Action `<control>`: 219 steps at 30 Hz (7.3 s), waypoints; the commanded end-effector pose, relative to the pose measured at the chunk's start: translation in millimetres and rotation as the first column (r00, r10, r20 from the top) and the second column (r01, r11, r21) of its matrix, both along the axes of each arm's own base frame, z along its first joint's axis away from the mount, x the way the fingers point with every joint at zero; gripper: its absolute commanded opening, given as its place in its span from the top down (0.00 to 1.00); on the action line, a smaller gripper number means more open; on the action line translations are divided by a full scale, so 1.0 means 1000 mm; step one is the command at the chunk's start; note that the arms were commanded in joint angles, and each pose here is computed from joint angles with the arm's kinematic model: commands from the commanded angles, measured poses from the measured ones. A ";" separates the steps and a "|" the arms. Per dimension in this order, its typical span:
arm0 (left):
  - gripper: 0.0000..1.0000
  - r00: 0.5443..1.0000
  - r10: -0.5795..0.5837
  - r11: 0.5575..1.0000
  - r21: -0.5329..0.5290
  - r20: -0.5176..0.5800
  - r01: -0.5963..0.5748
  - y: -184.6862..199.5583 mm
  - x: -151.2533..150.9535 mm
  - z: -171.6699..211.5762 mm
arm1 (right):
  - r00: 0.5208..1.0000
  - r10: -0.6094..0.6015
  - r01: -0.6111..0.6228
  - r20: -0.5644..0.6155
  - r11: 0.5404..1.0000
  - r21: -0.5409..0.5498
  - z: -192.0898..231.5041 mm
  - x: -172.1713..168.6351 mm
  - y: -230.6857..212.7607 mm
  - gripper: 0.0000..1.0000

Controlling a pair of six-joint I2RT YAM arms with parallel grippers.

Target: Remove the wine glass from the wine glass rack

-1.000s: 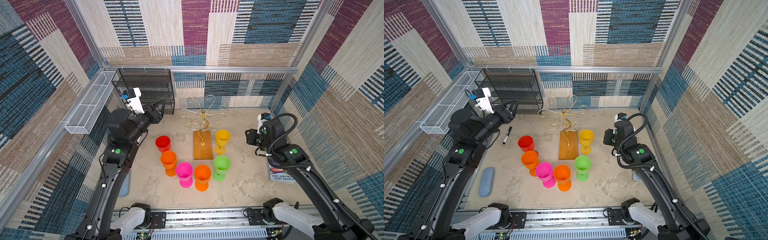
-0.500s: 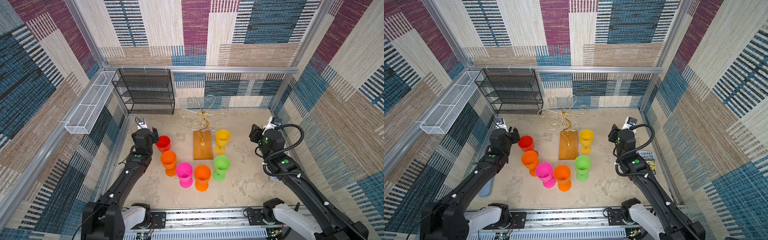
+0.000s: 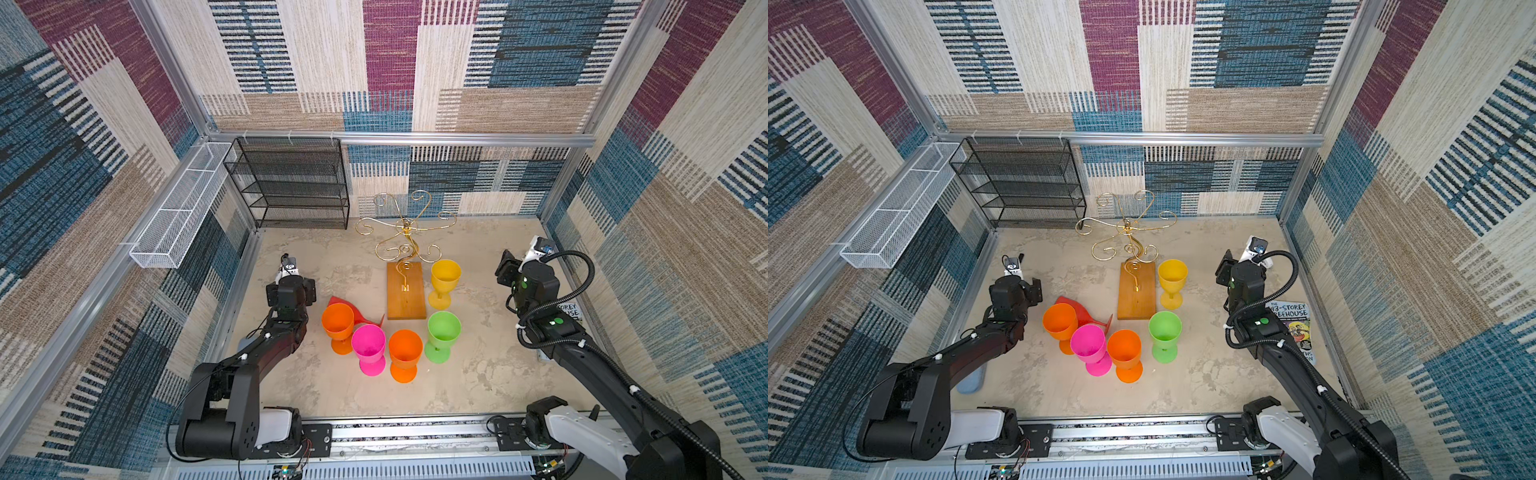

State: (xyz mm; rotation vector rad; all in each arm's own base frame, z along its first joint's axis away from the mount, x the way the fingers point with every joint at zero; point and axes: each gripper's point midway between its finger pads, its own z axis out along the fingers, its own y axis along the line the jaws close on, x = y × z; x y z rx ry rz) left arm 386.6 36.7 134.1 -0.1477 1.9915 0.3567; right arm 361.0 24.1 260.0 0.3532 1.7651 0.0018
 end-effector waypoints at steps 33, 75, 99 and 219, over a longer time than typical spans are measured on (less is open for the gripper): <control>0.19 0.958 -0.260 0.843 -0.455 0.123 0.288 -0.038 0.029 0.108 | 0.992 0.124 -0.124 -0.002 0.991 0.057 0.001 -0.001 0.020 0.33; 0.32 0.788 -0.549 0.346 -0.934 -0.280 -0.091 -0.097 -0.057 -0.015 | 0.950 0.292 -0.265 -0.114 0.942 0.206 -0.040 0.013 0.060 0.34; 0.37 0.756 -0.608 0.312 -0.948 -0.244 -0.056 -0.120 -0.042 -0.032 | 0.943 0.304 -0.269 -0.139 0.937 0.225 -0.062 0.019 0.064 0.34; 1.00 0.819 -0.513 0.844 -0.323 -0.257 0.428 -0.187 -0.029 0.072 | 0.946 0.262 -0.213 -0.189 0.945 0.247 -0.086 0.004 0.052 0.35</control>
